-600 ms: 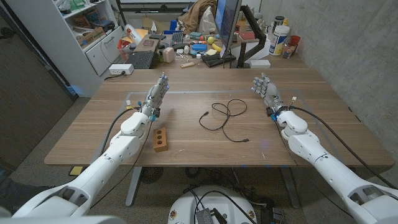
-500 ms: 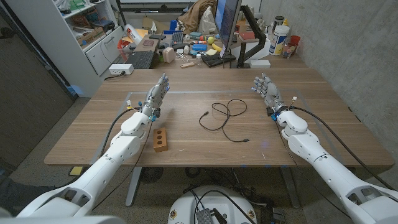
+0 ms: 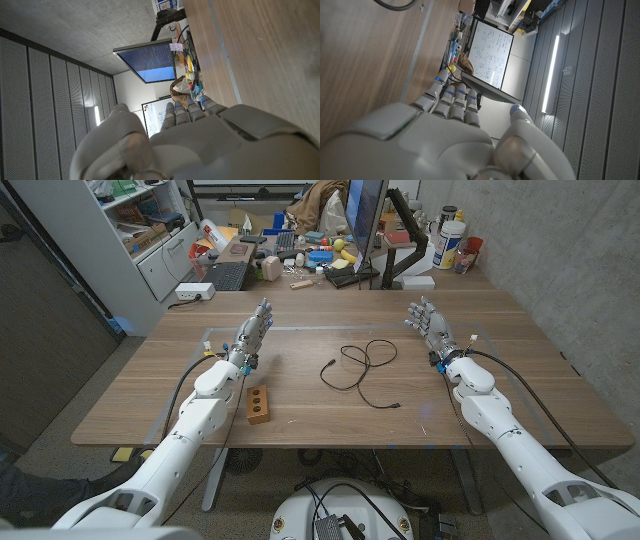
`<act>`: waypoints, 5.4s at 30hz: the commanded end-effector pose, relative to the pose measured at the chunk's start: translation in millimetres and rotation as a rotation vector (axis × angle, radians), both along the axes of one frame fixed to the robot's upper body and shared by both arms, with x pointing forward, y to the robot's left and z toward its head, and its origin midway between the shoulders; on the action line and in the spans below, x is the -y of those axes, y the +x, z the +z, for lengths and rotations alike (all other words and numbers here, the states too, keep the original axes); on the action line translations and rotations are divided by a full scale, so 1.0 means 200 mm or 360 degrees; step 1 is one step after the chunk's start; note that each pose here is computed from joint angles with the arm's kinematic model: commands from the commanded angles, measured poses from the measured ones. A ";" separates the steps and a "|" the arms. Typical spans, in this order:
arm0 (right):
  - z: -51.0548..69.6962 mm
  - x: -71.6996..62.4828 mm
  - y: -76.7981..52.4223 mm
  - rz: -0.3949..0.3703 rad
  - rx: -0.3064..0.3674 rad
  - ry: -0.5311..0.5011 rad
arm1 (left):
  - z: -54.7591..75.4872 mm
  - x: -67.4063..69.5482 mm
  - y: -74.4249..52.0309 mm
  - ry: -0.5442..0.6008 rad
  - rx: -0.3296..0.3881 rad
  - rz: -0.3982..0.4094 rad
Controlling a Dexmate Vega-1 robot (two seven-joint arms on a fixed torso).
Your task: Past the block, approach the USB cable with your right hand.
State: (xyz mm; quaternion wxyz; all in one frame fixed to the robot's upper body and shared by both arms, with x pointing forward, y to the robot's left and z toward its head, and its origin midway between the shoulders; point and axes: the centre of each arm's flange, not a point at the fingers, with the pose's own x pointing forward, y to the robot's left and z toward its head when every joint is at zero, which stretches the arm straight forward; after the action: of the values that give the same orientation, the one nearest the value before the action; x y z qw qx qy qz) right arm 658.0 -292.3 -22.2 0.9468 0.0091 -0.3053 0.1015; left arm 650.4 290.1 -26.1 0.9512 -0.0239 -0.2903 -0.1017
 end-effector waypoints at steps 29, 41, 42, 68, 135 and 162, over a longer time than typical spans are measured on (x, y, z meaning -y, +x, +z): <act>0.14 0.06 0.01 0.0023 0.0266 -0.0134 | 0.00 -0.01 -0.03 0.0008 -0.0009 -0.0004; 0.17 0.08 0.00 0.0008 0.0315 -0.0132 | 0.02 -0.01 -0.02 0.0016 -0.0005 -0.0002; 0.17 0.08 0.00 0.0005 0.0317 -0.0130 | 0.02 -0.01 -0.02 0.0017 -0.0006 -0.0001; 0.25 0.09 -0.08 -0.0005 0.0476 -0.0247 | 0.00 -0.02 -0.01 -0.0009 -0.0029 0.0004; 0.32 -0.08 -0.26 -0.0227 0.0940 -0.0834 | -0.02 -0.03 -0.01 0.0005 -0.0046 0.0001; 0.32 -0.13 -0.30 -0.0375 0.1171 -0.1021 | 0.00 0.01 0.00 0.0009 -0.0033 -0.0012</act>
State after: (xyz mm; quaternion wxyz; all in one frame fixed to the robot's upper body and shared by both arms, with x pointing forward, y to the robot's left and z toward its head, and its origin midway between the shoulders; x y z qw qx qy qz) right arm 600.1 -272.8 42.9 0.7598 -0.3262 -0.5559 0.0849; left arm 649.9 290.5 -29.3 0.9548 -0.0234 -0.2779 -0.1032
